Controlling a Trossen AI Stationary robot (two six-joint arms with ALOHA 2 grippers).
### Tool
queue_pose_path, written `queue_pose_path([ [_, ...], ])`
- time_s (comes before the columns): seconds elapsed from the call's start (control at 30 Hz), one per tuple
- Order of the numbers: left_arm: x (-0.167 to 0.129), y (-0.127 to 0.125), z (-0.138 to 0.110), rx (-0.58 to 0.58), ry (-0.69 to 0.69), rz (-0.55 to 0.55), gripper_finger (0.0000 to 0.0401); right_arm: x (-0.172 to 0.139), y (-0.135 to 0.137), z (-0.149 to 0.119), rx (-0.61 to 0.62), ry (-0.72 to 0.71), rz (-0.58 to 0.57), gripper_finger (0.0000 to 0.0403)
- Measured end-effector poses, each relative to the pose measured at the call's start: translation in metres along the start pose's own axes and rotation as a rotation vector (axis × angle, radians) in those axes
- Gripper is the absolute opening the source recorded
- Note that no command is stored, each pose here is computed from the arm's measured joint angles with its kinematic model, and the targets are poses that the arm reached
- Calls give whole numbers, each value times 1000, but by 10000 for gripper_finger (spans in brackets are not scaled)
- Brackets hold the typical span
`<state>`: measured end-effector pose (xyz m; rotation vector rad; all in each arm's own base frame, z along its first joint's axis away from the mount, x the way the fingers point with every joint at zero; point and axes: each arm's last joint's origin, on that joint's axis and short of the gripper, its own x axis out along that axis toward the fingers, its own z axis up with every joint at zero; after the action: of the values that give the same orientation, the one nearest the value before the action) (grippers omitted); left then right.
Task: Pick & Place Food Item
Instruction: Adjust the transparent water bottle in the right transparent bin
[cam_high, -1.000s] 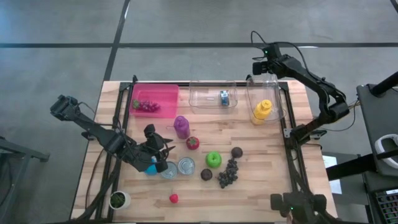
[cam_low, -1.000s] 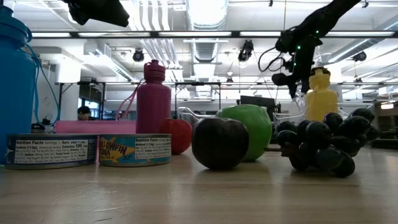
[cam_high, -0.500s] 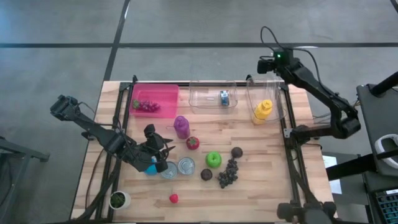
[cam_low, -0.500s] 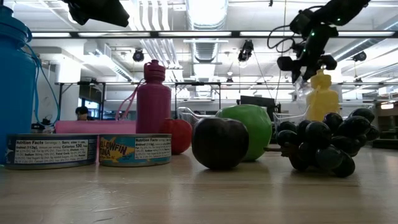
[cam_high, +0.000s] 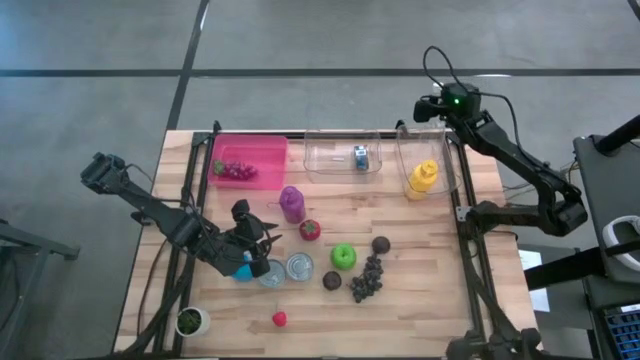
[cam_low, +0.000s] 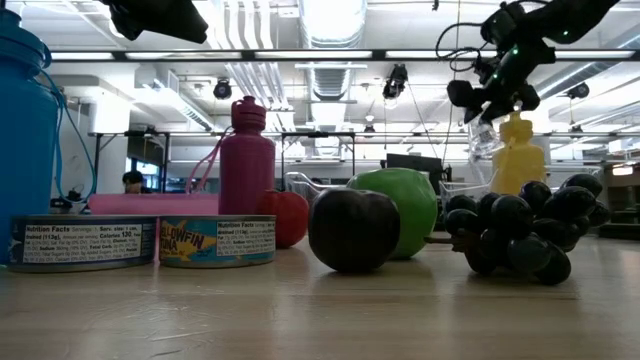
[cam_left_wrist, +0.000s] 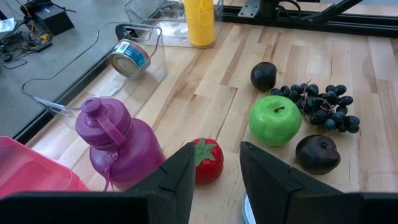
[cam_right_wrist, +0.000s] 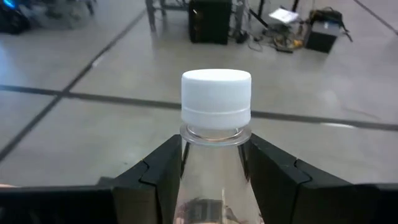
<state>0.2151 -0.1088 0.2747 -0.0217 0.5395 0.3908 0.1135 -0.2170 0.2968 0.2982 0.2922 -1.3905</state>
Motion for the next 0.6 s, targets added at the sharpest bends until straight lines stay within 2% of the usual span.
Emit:
queue_pose_path([
  [0.23, 0, 0, 0, 0, 0, 0, 128, -11, 1, -7, 29, -78, 85, 156],
  [0.6, 0, 0, 0, 0, 0, 0, 129, -31, 3, -18, 41, -163, 150, 159],
])
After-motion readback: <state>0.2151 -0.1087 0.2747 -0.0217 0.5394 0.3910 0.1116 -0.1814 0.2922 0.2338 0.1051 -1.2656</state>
